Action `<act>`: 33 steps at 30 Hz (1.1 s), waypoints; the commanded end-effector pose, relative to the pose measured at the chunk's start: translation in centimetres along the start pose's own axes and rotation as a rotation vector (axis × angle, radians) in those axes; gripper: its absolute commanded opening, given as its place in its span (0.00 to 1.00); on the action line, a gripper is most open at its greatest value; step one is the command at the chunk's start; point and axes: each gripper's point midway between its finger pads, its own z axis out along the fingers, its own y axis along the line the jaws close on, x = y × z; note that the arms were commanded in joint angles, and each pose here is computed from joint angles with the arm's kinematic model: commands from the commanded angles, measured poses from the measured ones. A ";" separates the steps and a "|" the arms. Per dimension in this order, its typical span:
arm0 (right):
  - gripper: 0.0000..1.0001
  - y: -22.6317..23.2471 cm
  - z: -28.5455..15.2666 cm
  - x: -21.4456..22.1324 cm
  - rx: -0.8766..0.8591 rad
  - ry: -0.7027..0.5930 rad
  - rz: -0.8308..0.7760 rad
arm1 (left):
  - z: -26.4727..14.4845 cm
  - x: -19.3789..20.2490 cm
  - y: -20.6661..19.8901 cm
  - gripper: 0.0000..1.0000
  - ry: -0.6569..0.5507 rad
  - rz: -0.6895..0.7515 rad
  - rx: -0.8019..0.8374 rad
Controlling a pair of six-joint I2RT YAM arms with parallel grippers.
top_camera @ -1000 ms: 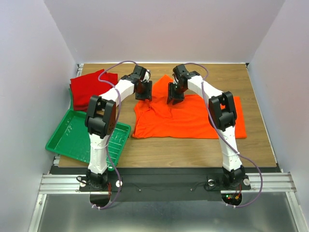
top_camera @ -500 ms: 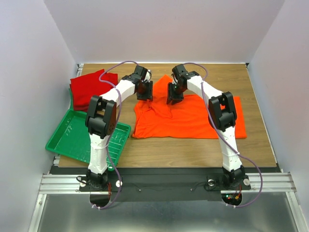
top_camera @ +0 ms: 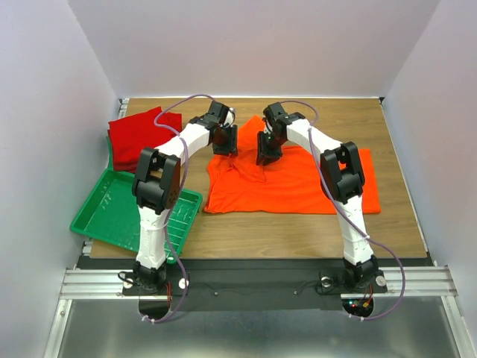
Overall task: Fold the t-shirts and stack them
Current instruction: Fold the tshirt
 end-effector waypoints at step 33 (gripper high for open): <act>0.00 1.9 -2.3 0.2 -0.018 -0.027 -0.039 | -0.2 -0.5 -0.9 0.08 -0.037 0.023 0.014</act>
